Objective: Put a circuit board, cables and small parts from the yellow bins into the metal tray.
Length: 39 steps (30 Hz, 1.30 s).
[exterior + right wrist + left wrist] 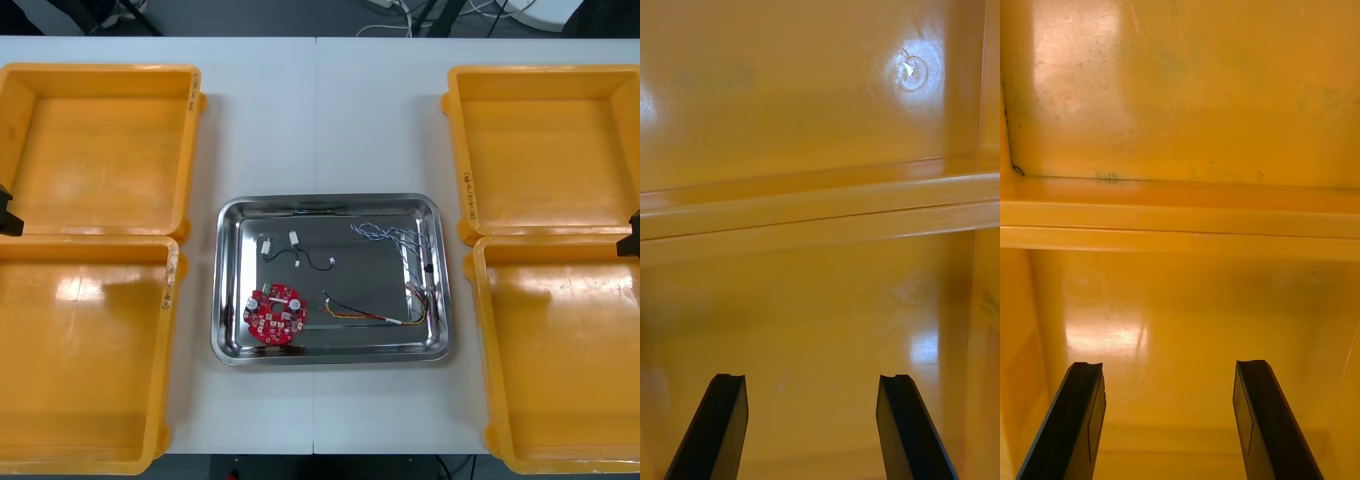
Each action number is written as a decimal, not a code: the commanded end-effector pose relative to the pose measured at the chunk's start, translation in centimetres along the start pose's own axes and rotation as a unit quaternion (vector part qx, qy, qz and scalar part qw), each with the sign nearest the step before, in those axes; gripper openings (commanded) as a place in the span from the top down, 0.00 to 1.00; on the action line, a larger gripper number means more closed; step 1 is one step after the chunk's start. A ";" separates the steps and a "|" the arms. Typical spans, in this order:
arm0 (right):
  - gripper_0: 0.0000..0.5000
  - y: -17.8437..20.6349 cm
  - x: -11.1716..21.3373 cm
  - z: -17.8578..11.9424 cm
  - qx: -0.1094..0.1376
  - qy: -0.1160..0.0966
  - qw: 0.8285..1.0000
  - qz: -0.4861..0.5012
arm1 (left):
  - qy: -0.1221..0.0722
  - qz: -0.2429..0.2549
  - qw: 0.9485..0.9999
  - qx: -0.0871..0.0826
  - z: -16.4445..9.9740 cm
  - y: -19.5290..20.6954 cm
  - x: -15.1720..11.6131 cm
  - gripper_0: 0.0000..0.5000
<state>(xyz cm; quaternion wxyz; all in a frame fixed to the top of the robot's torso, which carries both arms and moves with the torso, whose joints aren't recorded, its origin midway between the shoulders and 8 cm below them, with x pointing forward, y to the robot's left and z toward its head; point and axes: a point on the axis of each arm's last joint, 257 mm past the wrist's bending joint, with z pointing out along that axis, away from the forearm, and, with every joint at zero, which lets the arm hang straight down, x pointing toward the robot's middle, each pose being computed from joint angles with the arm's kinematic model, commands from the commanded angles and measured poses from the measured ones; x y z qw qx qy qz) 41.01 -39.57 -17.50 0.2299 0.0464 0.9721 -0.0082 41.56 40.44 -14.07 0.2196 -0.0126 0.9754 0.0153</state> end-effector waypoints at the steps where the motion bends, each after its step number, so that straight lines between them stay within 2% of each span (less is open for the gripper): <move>1: 0.00 -1.2 -0.9 -1.7 0.016 -0.016 1.000 -0.016 | -0.019 0.044 0.999 -0.003 -0.8 0.4 -0.5 0.00; 5: 0.00 -1.2 -0.9 -1.7 0.016 -0.016 1.000 -0.016 | -0.019 0.044 0.999 -0.003 -0.8 0.4 -0.5 0.00; 6: 0.00 -1.2 -0.9 -1.7 0.016 -0.016 1.000 -0.016 | 0.027 0.034 0.999 0.017 2.0 -0.6 2.8 0.00; 7: 0.00 -1.2 -0.9 -1.7 0.016 -0.016 1.000 -0.016 | 0.032 0.029 0.999 0.021 2.4 -0.8 3.5 0.00; 9: 0.00 -1.2 -0.9 -1.7 0.016 -0.016 1.000 -0.016 | 0.023 0.031 0.999 0.016 2.1 -0.6 3.2 0.00; 14: 0.00 -1.2 -0.9 -1.7 0.016 -0.016 1.000 -0.016 | 0.021 0.039 0.999 0.012 0.8 -0.8 3.5 0.00; 16: 0.00 -1.2 -0.9 -1.7 0.016 -0.016 1.000 -0.016 | 0.009 0.044 0.999 0.012 0.2 -1.3 3.1 0.00; 22: 0.00 -1.2 -0.9 -1.7 0.016 -0.016 1.000 -0.016 | -0.007 0.043 0.999 0.013 -0.7 -1.3 2.5 0.00; 39: 0.00 -1.2 -0.9 -1.7 0.016 -0.016 1.000 -0.016 | -0.007 0.043 0.999 0.013 -0.7 -1.3 2.5 0.00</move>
